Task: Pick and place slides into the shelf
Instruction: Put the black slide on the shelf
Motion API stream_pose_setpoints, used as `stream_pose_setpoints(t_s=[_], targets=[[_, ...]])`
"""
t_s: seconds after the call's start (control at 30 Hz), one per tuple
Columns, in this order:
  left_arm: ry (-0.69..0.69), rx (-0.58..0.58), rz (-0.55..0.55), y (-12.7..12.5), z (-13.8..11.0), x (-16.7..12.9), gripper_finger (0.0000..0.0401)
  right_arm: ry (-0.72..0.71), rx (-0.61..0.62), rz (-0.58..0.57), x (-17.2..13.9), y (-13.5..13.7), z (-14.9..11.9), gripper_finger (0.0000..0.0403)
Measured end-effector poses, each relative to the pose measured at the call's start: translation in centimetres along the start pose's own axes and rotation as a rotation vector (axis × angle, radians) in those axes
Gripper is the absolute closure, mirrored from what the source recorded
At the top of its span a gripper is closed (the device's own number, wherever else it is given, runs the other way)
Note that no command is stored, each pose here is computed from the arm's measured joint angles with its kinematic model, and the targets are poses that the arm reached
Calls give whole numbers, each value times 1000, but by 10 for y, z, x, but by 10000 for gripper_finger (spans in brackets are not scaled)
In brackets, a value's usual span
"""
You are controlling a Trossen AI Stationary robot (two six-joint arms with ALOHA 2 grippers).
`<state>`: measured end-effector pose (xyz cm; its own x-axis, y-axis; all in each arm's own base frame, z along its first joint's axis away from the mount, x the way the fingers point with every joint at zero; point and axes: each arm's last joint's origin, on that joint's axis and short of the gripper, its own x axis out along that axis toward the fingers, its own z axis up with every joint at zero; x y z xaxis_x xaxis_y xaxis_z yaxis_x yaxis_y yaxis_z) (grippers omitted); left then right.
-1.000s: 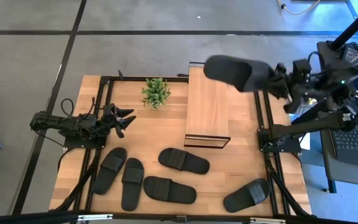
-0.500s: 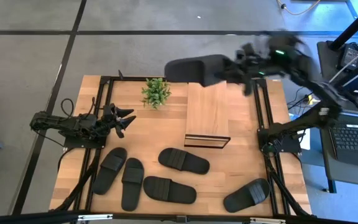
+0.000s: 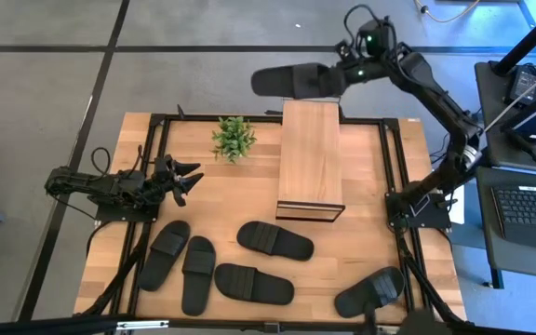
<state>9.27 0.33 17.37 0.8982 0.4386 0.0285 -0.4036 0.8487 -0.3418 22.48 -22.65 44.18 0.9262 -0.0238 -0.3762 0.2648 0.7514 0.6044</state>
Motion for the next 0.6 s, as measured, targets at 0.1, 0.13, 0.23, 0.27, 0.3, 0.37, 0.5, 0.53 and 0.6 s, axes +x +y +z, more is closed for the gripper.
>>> stream_pose_setpoints(t_s=[0.1,0.13,0.23,0.27,0.3,0.37,0.5,0.53,0.6], targets=[[0,0,0,0,0,0,206,18,52,-53,-11,-20,0,388],[0,0,0,0,0,0,206,21,59,-72,-15,-25,-1,388],[0,0,0,0,0,0,206,24,85,-108,-24,-38,-1,388],[0,0,0,0,0,0,206,22,99,-120,-26,-43,-1,388],[0,0,0,0,0,0,206,21,113,-129,-28,-47,0,388],[0,0,0,0,0,0,206,31,145,-120,-30,-56,-1,388],[0,0,0,0,0,0,206,72,213,-63,-27,-72,-6,388],[0,0,0,0,0,0,206,79,224,-50,-25,-76,-8,388],[0,0,0,0,0,0,206,95,262,-16,-19,-88,-17,388]])
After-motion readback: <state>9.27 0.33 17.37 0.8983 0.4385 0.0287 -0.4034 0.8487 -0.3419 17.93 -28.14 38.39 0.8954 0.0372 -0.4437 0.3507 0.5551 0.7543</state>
